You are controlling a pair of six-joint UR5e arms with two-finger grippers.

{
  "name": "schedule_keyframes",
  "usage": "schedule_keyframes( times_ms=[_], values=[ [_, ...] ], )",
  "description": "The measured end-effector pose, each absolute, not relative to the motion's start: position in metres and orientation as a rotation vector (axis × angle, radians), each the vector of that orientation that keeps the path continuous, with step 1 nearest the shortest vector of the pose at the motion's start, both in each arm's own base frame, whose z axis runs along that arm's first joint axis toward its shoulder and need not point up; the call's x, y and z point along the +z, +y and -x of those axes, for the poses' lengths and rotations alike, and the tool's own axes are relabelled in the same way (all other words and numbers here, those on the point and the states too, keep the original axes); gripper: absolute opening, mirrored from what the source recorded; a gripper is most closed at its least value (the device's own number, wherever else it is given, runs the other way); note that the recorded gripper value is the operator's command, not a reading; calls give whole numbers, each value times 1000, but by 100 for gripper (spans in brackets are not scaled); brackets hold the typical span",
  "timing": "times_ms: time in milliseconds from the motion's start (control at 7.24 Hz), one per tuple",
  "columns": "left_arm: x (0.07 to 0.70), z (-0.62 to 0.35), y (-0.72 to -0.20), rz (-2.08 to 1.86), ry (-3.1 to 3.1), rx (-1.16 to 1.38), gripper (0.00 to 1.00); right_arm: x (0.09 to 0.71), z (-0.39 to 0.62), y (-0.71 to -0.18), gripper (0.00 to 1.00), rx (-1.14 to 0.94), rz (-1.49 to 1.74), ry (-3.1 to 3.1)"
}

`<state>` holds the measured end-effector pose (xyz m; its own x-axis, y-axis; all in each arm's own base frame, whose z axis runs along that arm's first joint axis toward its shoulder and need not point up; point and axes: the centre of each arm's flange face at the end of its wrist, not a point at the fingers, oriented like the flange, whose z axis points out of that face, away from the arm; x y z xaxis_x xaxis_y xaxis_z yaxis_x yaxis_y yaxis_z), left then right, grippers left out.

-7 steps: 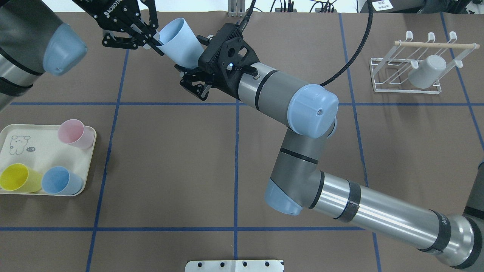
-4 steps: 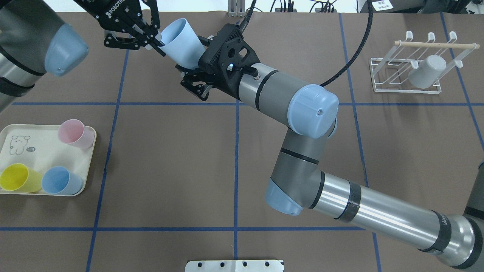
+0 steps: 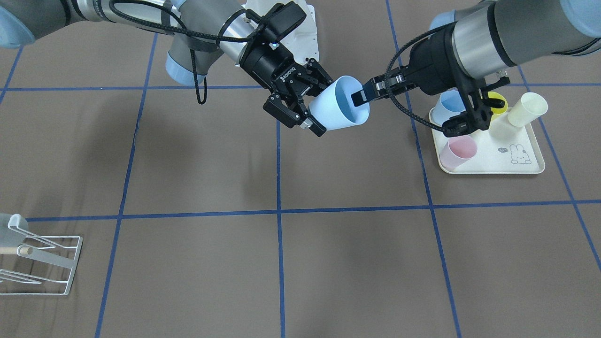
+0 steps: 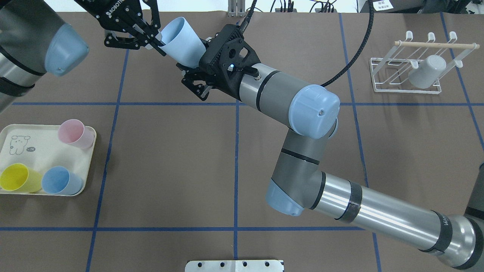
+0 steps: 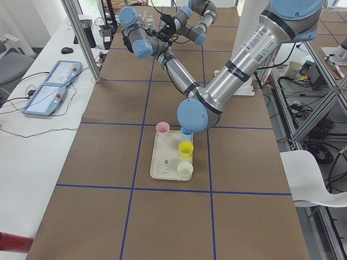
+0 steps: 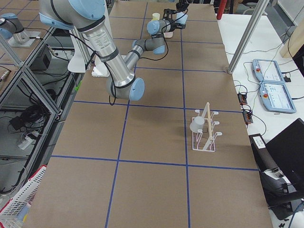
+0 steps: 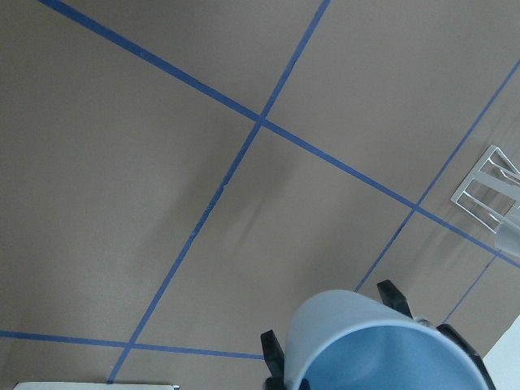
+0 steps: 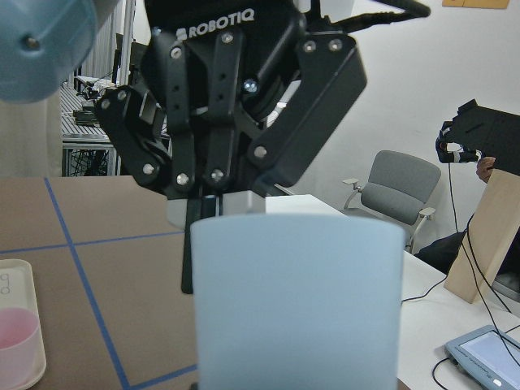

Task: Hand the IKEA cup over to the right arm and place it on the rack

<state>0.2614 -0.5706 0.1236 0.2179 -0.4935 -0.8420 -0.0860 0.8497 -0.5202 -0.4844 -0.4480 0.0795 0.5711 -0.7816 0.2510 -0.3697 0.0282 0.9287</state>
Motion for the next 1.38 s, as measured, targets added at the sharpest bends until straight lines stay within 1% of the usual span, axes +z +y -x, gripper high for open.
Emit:
schedule_keyframes(
  times_ms=[138,276,414,553,1105,1243,1381],
  values=[
    [123,-262,-571,519,1337,-299,42,80,484,-448,56,-419,-1577,-1000],
    [120,-262,-571,517,1339,-296,62,81,484,-448,47,-419,-1576,-998],
    [116,-262,-571,513,1343,-292,76,85,484,-448,40,-423,-1571,-995],
    [114,-262,-571,511,1345,-290,100,85,484,-448,39,-423,-1570,-995],
    [113,-255,-570,469,1369,-264,100,104,481,-447,39,-440,-1539,-976],
    [114,-252,-572,440,1377,-259,100,109,474,-448,37,-456,-1499,-936],
    [117,-250,-575,389,1382,-272,100,105,461,-453,37,-476,-1434,-866]
  ],
)
